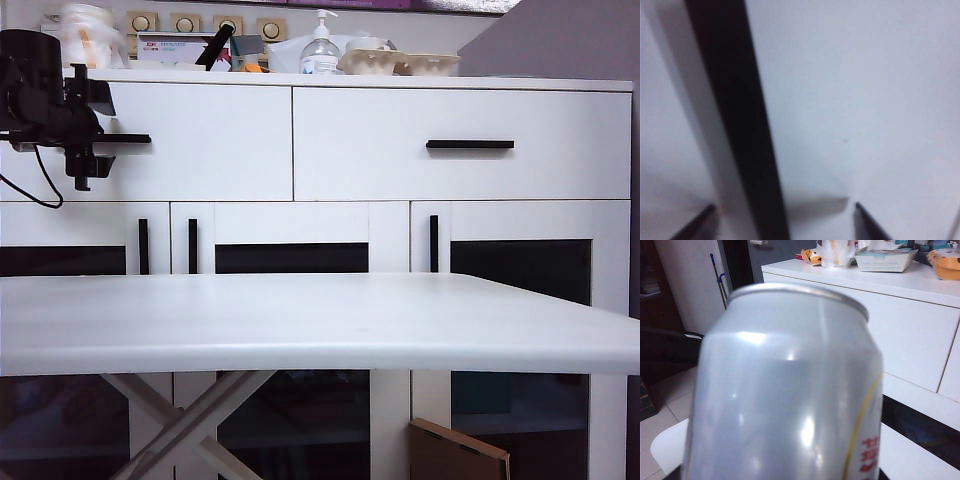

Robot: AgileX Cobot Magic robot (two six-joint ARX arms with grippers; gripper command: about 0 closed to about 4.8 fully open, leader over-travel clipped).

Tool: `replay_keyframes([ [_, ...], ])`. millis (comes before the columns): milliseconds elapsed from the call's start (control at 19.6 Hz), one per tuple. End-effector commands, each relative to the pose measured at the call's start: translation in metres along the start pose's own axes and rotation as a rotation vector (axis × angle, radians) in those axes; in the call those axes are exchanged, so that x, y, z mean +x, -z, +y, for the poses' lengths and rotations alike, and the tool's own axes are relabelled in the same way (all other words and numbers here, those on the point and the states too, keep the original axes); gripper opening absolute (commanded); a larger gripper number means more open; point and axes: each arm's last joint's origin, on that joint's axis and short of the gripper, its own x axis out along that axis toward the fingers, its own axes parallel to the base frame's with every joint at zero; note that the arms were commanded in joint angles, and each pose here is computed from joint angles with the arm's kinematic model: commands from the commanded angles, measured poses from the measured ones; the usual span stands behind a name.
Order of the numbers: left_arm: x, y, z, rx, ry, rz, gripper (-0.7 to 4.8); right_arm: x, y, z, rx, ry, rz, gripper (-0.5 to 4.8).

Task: Pick up a can of beer from the white table, open the left drawer, place the beer inside the drawer, and finally close the drawer.

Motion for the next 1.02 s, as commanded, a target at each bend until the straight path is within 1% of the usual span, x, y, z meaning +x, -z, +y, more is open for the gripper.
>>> replay_keyframes([
  [51,0.002,-0.001,0.0,0.007,0.014,-0.011,1.22,-0.004,-0.011,0.002,-0.028,-0.004,-0.082,1.93],
  [102,0.002,-0.001,0.0,0.008,0.012,-0.012,0.41,-0.004,-0.011,0.002,-0.028,-0.004,-0.082,1.93],
  [153,0.002,-0.001,0.0,0.022,0.011,-0.012,0.03,-0.004,-0.011,0.002,-0.028,-0.004,-0.083,1.93],
  [204,0.002,-0.001,0.0,0.037,0.01,-0.011,-0.06,-0.004,-0.011,0.002,-0.028,-0.004,-0.083,1.93],
  [307,0.002,-0.001,0.0,0.055,0.011,-0.003,-0.07,-0.004,-0.012,0.002,-0.029,-0.004,-0.084,1.93],
  [409,0.002,0.0,0.0,0.07,0.014,0.028,-0.07,-0.004,-0.012,0.002,-0.029,-0.003,-0.084,1.93],
  [460,0.002,0.0,0.0,0.091,0.017,0.055,-0.07,-0.004,-0.012,0.002,-0.029,-0.003,-0.084,1.93],
  [562,0.002,0.001,0.0,0.096,0.021,0.077,-0.07,-0.004,-0.012,0.002,-0.029,-0.003,-0.084,1.93],
  [715,0.001,0.001,-0.006,0.096,0.037,0.078,-0.07,-0.004,-0.012,0.002,-0.046,-0.002,-0.084,1.93],
  [818,0.001,0.0,-0.011,0.107,0.093,0.067,-0.07,-0.004,-0.012,0.002,-0.048,-0.002,-0.085,1.93],
  [971,0.0,-0.001,-0.012,0.111,0.112,0.066,-0.07,-0.004,-0.012,0.002,-0.048,-0.002,-0.084,1.93],
  [1022,-0.004,0.0,-0.008,0.115,0.155,0.055,-0.07,-0.004,-0.012,0.002,-0.048,-0.002,-0.084,1.93],
])
